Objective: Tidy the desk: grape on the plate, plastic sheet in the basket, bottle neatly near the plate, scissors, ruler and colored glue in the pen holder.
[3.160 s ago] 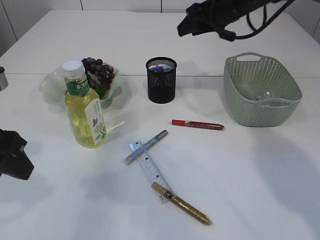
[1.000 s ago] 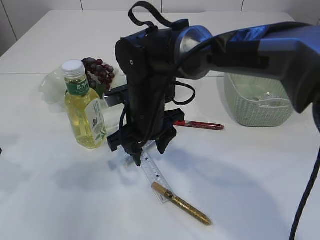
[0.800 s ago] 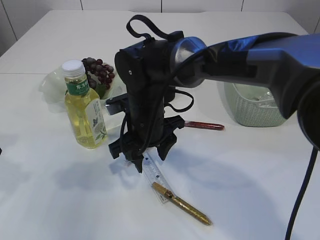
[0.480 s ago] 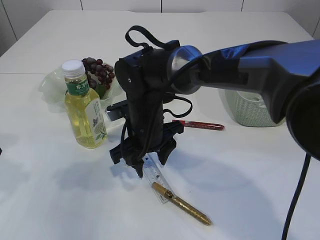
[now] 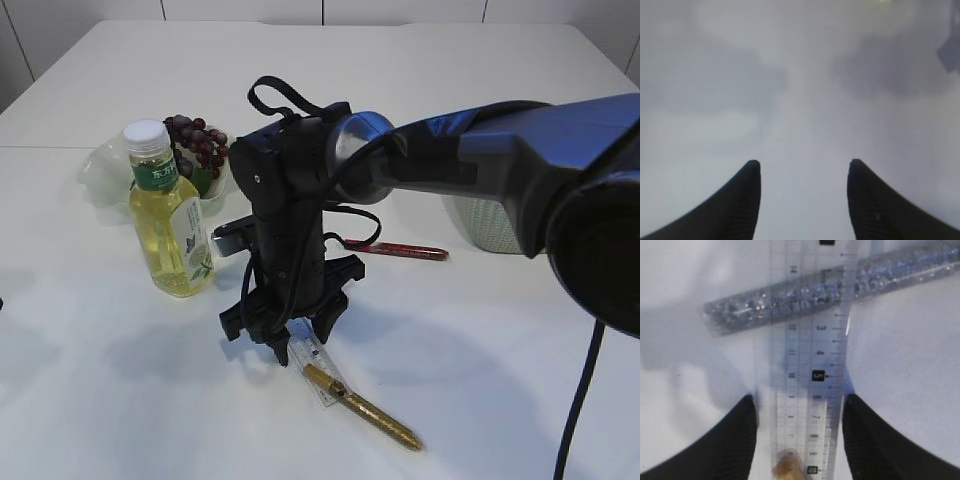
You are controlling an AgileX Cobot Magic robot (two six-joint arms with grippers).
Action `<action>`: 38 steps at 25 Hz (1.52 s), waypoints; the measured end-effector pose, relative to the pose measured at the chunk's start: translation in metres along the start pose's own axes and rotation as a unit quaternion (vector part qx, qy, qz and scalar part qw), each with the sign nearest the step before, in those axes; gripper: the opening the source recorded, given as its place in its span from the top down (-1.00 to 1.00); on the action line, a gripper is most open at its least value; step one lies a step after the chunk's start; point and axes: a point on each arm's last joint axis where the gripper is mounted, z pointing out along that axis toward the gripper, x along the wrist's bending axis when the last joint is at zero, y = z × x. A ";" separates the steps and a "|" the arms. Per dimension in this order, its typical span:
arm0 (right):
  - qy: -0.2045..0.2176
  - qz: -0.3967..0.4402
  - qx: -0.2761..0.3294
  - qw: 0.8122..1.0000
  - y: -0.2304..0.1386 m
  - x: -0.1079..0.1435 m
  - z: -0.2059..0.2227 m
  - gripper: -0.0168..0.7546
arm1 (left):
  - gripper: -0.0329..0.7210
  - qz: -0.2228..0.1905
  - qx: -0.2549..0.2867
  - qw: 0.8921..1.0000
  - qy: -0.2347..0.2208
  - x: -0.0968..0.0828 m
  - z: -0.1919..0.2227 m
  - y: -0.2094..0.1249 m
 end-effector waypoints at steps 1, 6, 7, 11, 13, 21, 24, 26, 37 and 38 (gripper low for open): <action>0.000 0.000 -0.001 1.000 0.000 0.000 0.000 -0.12 | -0.16 0.000 0.000 1.000 0.000 0.000 0.000 0.000; 0.000 0.000 -0.002 1.000 0.001 0.000 0.000 0.18 | -0.16 0.000 0.001 1.000 0.000 0.000 0.000 0.000; 0.000 0.000 -0.002 1.000 0.001 0.000 0.000 0.19 | -0.16 0.000 0.001 1.000 0.000 0.000 0.000 0.000; 0.001 0.000 -0.001 1.000 0.001 0.000 -0.003 0.20 | -0.16 0.001 0.001 1.000 0.000 0.000 0.000 0.000; 0.002 0.000 -0.005 1.000 0.003 0.001 -0.007 0.20 | -0.16 0.001 0.001 1.000 0.000 0.000 0.000 0.000; 0.048 -0.007 -0.065 0.997 0.006 -0.006 -0.063 0.20 | -0.16 0.001 0.001 1.000 0.000 0.000 0.000 0.000; 0.081 0.003 -0.080 0.993 0.006 -0.024 -0.080 0.20 | -0.16 0.001 0.002 1.000 0.000 0.000 0.000 0.000; 0.112 0.011 -0.094 0.989 0.007 -0.042 -0.091 0.20 | -0.16 0.001 0.004 1.000 0.000 0.000 0.000 -0.001; 0.247 0.021 -0.237 0.939 0.001 -0.155 -0.147 0.20 | -0.16 0.000 0.022 1.000 0.001 0.000 0.000 -0.004; 0.258 0.029 -0.258 0.931 0.002 -0.163 -0.150 0.20 | -0.16 0.000 0.025 1.000 0.000 0.000 0.000 -0.004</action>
